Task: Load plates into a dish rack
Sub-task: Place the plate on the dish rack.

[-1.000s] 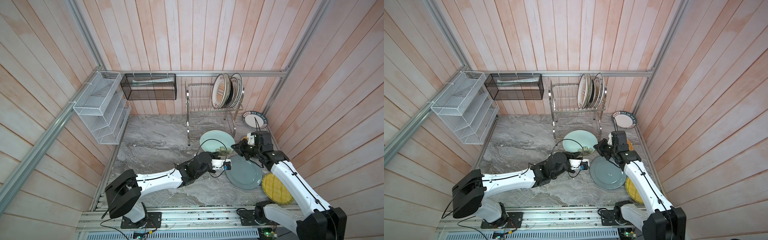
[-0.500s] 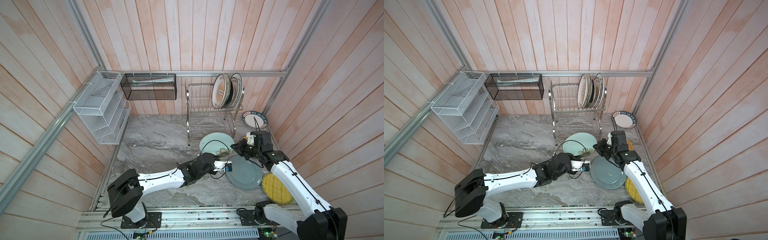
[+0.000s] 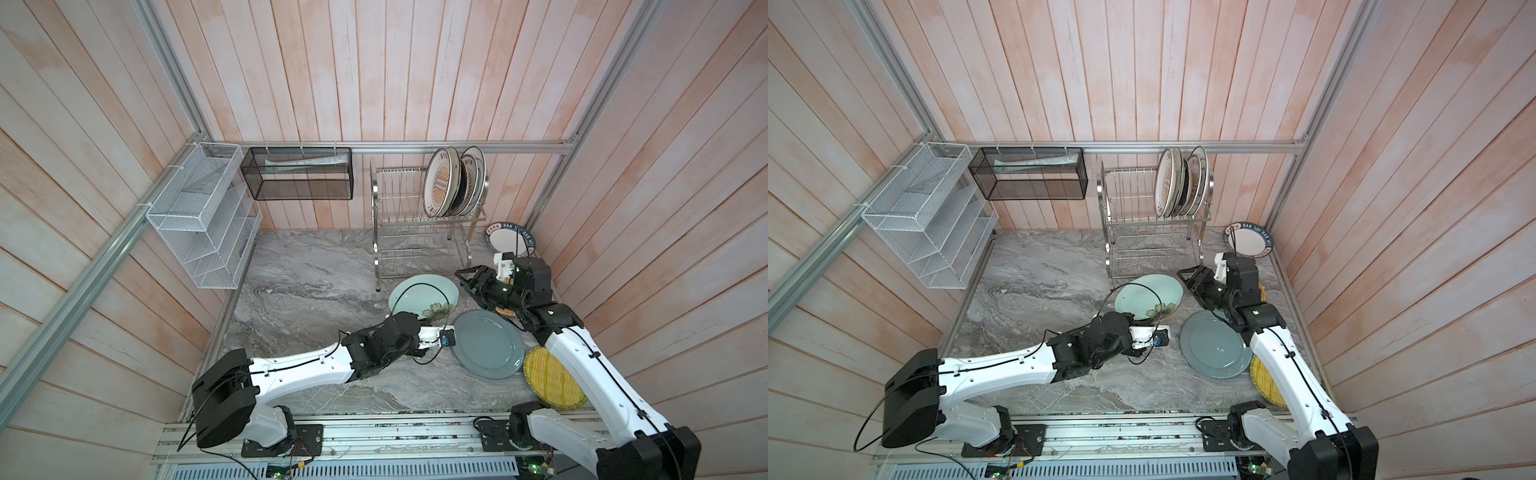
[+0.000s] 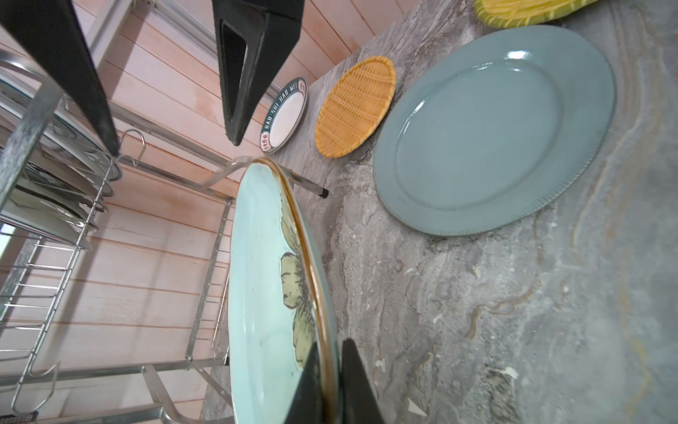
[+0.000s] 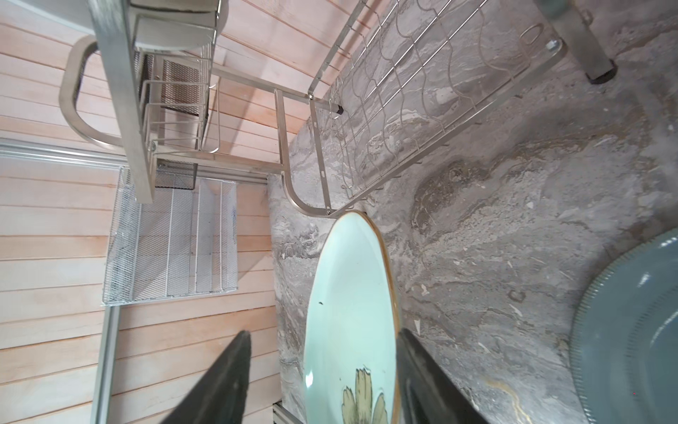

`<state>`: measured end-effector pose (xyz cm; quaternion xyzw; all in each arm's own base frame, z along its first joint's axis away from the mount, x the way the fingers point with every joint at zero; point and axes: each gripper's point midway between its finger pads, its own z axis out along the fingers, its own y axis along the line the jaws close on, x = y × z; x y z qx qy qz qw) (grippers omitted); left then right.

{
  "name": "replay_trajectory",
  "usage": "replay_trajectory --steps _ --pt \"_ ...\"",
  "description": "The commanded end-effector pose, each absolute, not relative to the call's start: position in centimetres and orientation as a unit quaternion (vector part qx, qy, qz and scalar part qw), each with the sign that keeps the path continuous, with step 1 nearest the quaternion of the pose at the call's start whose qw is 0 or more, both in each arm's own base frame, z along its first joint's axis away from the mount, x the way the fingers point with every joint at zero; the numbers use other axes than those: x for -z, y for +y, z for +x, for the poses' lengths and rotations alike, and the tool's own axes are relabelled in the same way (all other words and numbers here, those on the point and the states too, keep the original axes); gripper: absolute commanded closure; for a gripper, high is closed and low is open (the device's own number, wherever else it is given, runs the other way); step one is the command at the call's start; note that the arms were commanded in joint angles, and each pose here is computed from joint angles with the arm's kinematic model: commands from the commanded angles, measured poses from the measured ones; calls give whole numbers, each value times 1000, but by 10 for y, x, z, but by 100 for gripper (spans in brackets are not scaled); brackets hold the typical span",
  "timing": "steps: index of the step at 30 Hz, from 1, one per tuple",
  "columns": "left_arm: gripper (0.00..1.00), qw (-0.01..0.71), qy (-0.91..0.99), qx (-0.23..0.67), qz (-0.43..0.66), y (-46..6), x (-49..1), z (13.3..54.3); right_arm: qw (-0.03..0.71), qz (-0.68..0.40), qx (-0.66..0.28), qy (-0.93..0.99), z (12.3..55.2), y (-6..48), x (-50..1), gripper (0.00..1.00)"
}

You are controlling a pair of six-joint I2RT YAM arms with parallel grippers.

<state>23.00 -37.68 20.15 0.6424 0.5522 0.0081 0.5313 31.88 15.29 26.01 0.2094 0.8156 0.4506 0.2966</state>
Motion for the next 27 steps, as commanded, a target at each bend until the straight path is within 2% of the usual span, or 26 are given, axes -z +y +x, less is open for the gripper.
replay_trajectory --steps 1,8,13,21,27 --pt "100 578 544 31 608 -379 -242 222 333 203 -452 802 331 147 -276 25" --pt "100 570 558 85 597 -366 -249 199 399 211 -437 778 347 123 -305 9" --pt "100 575 564 150 573 -355 -269 179 440 203 -408 773 353 109 -317 2" --pt "100 565 587 239 528 -342 -299 157 496 199 -388 751 344 77 -317 2" --pt "100 618 571 337 422 -332 -388 152 520 157 -400 739 328 83 -302 2"
